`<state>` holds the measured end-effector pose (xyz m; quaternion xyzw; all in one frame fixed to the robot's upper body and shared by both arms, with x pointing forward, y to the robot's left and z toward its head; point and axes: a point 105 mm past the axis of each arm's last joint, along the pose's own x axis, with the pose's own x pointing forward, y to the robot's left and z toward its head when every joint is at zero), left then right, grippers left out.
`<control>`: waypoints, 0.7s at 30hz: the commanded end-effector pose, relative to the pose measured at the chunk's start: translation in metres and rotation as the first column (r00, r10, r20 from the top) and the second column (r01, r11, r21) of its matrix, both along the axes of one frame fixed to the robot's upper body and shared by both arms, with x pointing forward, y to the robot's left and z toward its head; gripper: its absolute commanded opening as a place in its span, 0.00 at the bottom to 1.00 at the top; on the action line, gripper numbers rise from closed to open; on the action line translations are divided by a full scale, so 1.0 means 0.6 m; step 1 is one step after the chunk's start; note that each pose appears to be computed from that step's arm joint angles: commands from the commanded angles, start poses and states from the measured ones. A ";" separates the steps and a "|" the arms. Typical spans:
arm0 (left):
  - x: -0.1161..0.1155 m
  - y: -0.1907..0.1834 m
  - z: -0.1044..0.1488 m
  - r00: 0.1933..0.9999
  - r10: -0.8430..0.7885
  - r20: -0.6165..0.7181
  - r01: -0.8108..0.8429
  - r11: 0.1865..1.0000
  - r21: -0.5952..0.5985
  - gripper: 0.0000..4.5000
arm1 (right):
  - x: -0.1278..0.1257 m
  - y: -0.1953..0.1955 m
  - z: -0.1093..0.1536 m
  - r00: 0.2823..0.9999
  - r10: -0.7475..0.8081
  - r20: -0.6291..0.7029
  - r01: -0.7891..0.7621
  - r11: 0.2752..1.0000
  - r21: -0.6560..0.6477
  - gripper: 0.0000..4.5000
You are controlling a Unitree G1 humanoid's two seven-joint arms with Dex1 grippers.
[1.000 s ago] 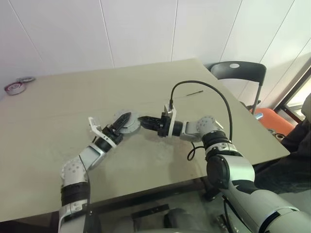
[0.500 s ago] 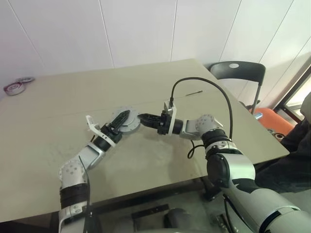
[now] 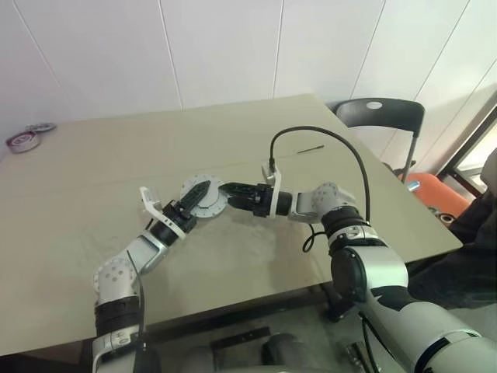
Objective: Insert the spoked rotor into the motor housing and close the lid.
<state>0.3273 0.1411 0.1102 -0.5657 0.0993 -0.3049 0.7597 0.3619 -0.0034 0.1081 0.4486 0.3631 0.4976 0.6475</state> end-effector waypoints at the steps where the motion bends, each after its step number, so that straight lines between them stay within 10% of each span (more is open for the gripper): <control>1: -0.002 -0.016 0.042 0.994 -0.037 0.106 0.038 0.999 -0.013 0.60 | 0.003 0.010 0.023 1.000 0.015 0.021 -0.015 0.999 0.034 0.79; 21: -0.014 0.037 0.085 0.984 0.078 0.160 -0.066 0.995 -0.080 0.60 | 0.042 -0.050 0.024 0.989 -0.148 0.021 0.148 0.988 0.043 0.79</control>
